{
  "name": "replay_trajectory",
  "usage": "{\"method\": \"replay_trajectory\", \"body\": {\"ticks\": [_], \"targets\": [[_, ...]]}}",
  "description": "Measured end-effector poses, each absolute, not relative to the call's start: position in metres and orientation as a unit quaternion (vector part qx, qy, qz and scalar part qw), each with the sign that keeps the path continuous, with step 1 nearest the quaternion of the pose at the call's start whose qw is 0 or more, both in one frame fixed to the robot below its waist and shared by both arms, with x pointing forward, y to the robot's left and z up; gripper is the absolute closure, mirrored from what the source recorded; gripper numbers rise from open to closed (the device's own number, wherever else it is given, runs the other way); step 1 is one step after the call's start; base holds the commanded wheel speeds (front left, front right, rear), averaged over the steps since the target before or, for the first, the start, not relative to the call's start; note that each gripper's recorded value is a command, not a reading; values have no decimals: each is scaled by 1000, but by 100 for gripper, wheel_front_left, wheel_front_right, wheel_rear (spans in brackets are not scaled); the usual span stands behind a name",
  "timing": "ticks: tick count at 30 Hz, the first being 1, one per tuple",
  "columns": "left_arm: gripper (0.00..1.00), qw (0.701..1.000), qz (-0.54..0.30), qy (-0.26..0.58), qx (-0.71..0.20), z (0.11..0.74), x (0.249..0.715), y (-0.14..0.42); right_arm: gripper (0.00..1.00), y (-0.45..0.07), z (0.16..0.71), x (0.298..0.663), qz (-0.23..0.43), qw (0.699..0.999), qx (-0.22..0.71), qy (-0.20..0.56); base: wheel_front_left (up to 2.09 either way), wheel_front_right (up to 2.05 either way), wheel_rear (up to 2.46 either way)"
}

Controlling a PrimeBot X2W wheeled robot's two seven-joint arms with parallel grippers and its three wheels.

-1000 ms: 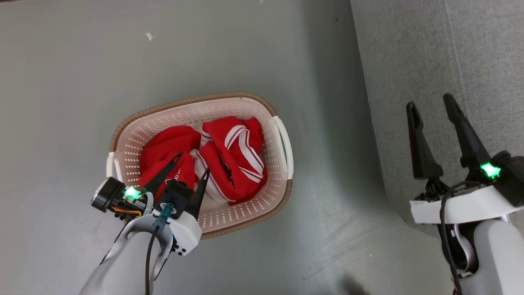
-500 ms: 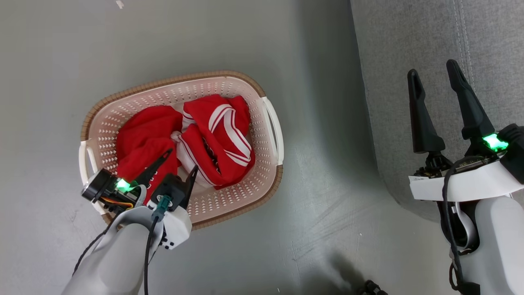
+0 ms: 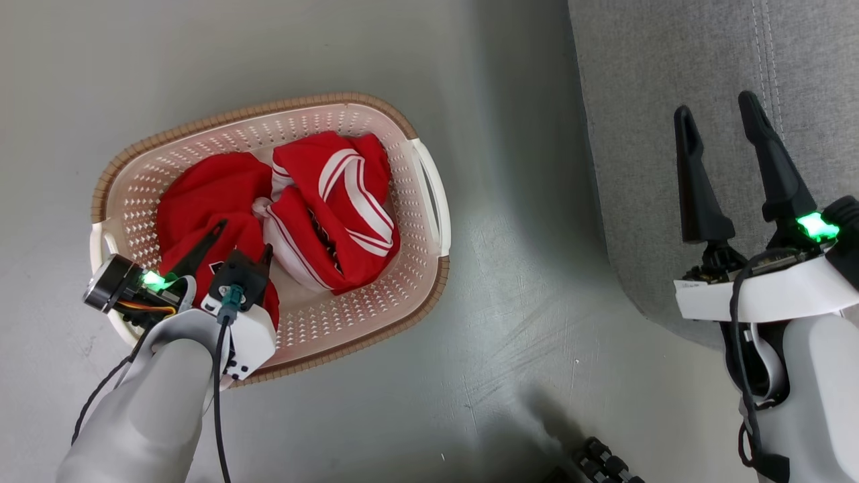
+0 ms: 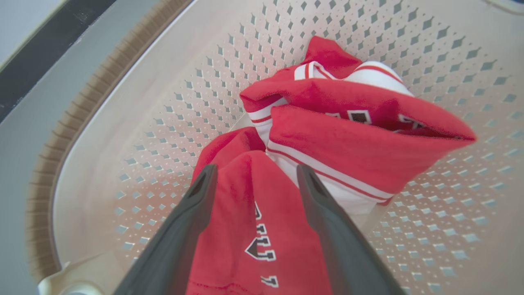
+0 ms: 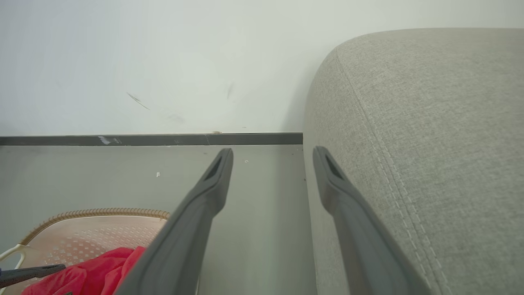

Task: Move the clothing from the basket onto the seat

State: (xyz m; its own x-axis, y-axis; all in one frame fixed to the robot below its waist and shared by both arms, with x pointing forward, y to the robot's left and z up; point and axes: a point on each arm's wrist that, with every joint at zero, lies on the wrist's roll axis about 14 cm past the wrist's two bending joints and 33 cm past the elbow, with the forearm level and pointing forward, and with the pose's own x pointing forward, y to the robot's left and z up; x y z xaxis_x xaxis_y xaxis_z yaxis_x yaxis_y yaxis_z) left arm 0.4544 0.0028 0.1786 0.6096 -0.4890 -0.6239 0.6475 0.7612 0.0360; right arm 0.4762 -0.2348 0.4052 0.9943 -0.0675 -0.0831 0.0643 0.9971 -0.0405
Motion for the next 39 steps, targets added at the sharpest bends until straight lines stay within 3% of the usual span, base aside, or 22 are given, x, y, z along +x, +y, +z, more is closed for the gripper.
{"method": "replay_trajectory", "body": {"ticks": [18,19,20,21,22,29,39], "targets": [[0,869,-294,348,194,142,456,19,0,-234,391,488,-28,998,-20,49,0,0,0],[7,868,-293,349,195,141,456,19,0,-234,392,490,-27,998,-20,46,0,0,0],[37,867,-293,351,196,140,455,19,0,-233,392,492,-26,998,-19,44,0,0,0],[58,865,-293,353,204,139,455,20,0,-233,392,493,-26,999,-19,44,0,0,0],[100,863,-295,353,208,139,455,20,0,-233,392,493,-25,999,-19,43,0,0,0],[100,859,-307,351,212,142,450,12,0,-234,394,493,-27,999,-19,42,0,0,0],[100,893,-299,290,172,174,473,-2,0,-234,401,495,-28,999,-18,33,0,0,0]]}}
